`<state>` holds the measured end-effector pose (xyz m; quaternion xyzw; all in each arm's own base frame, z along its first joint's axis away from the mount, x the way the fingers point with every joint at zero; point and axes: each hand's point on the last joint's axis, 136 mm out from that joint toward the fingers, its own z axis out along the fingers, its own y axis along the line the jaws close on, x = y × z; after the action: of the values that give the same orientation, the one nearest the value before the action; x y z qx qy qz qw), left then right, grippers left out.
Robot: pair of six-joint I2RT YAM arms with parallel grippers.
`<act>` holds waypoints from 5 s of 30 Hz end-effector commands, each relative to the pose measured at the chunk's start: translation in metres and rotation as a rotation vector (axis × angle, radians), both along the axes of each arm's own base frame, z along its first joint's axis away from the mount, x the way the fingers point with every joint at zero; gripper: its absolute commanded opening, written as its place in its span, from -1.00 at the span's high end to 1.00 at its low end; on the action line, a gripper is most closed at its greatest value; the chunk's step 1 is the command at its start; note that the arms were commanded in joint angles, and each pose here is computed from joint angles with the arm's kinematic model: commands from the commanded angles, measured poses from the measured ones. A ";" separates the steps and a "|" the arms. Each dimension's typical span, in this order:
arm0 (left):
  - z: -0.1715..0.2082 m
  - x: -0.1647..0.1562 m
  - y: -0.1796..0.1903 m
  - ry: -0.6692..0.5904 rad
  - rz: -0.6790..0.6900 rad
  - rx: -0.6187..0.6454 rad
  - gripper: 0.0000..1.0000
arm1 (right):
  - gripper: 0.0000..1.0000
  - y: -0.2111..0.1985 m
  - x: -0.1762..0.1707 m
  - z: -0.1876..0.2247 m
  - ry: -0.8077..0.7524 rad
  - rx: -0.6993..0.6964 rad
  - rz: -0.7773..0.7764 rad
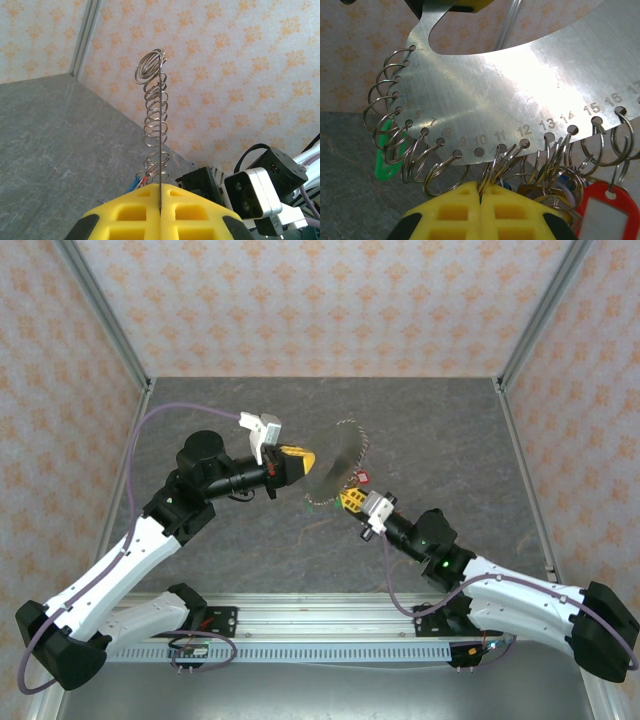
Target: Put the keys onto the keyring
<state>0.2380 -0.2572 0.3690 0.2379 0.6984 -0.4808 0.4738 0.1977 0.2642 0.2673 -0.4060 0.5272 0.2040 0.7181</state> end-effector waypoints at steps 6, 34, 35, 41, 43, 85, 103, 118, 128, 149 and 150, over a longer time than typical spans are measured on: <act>0.024 0.015 0.015 -0.038 0.144 -0.050 1.00 | 1.00 -0.001 -0.006 0.009 -0.039 -0.019 0.015; 0.011 0.020 0.004 0.055 0.106 -0.111 1.00 | 0.82 0.000 0.001 0.018 -0.048 0.001 -0.019; 0.011 0.019 0.004 0.056 0.104 -0.111 1.00 | 0.81 -0.001 0.002 0.019 -0.050 0.003 -0.023; 0.013 0.019 0.004 0.053 0.102 -0.113 1.00 | 0.73 0.001 0.004 0.019 -0.042 0.011 -0.027; 0.012 0.019 0.004 0.054 0.102 -0.112 1.00 | 0.73 0.001 0.005 0.020 -0.042 0.015 -0.030; 0.022 0.005 -0.005 -0.017 0.001 0.027 1.00 | 0.73 0.002 0.001 0.011 -0.045 0.031 -0.003; -0.008 0.000 0.009 0.009 -0.057 0.444 1.00 | 0.66 -0.026 -0.010 -0.023 0.014 -0.025 -0.051; 0.002 0.013 0.011 -0.007 -0.075 0.586 1.00 | 0.70 0.000 -0.028 -0.007 -0.020 0.003 0.123; 0.008 0.014 0.005 -0.017 -0.056 0.508 1.00 | 0.70 0.024 -0.024 0.011 -0.066 0.002 0.184; 0.012 0.011 0.002 -0.028 -0.054 0.446 1.00 | 0.65 0.052 -0.014 0.019 -0.134 -0.049 0.179; 0.012 0.011 0.002 -0.030 -0.053 0.446 1.00 | 0.65 0.051 -0.013 0.019 -0.136 -0.047 0.170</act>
<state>0.2540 -0.2501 0.3572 0.3562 0.8015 -0.3035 0.3723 0.1834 0.3156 0.2556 -0.5023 0.4734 0.2280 0.6868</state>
